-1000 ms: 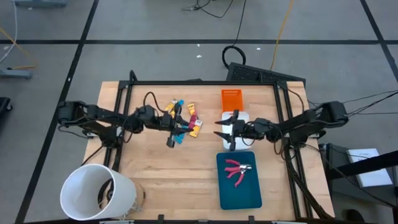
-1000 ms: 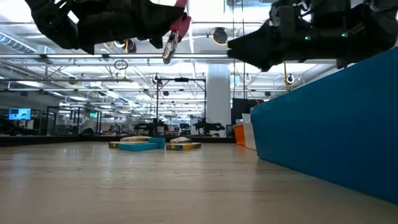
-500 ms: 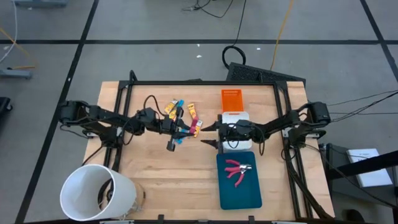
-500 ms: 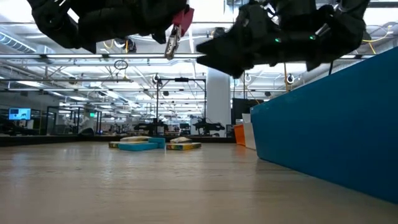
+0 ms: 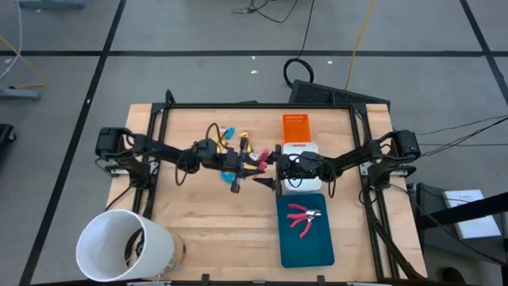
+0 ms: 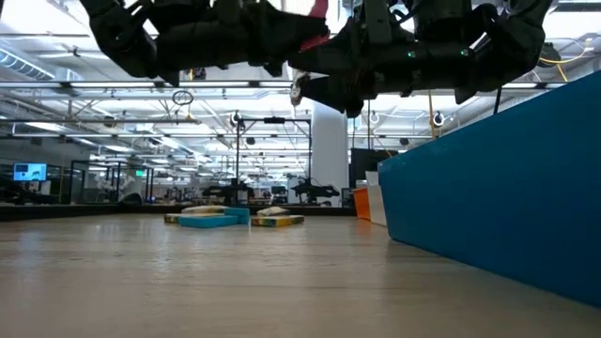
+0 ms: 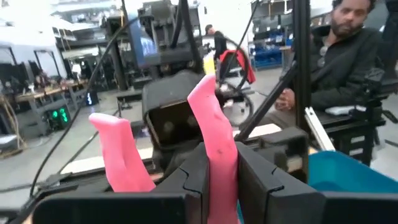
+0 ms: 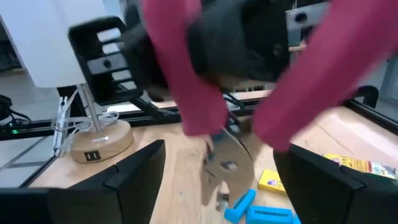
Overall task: Pick & Place School Supplies
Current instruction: Put the pink puncher into the blue bin
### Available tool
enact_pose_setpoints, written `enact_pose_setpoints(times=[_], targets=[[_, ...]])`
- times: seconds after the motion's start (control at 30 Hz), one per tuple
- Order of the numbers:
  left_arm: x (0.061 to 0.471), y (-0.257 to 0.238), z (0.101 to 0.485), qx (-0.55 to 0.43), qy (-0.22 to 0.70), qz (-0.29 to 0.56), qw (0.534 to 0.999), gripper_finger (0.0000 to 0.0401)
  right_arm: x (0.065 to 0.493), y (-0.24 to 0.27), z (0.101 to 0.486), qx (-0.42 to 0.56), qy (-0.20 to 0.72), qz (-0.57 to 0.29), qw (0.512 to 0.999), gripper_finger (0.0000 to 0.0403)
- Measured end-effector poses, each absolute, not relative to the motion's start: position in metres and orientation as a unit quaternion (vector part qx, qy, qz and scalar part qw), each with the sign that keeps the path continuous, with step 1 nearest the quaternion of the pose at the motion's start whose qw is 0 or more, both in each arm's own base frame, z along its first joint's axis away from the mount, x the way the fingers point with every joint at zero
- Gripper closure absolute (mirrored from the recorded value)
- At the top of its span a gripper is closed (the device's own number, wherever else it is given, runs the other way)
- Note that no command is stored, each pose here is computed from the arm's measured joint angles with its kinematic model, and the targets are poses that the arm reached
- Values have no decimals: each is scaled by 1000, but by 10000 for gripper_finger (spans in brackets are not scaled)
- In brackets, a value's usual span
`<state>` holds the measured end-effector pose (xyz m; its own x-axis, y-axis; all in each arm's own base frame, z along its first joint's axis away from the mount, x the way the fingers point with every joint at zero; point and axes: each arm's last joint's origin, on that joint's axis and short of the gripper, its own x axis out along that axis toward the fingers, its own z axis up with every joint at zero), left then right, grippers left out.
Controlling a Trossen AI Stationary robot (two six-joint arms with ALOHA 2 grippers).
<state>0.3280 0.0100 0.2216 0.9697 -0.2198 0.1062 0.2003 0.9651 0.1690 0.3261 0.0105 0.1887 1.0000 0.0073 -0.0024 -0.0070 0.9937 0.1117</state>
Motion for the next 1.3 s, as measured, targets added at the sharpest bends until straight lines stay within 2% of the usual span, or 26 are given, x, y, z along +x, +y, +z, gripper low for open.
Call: enact_pose_setpoints(times=[0.23,0.83,1.3], targets=[[334,10,220,76,-55,-107,990,348,326,11,185,47,20,4,999,137],[334,11,218,70,-47,-107,991,348,326,11,184,42,24,4,999,237],[334,11,216,68,-36,-109,991,348,326,10,184,42,25,3,999,284]])
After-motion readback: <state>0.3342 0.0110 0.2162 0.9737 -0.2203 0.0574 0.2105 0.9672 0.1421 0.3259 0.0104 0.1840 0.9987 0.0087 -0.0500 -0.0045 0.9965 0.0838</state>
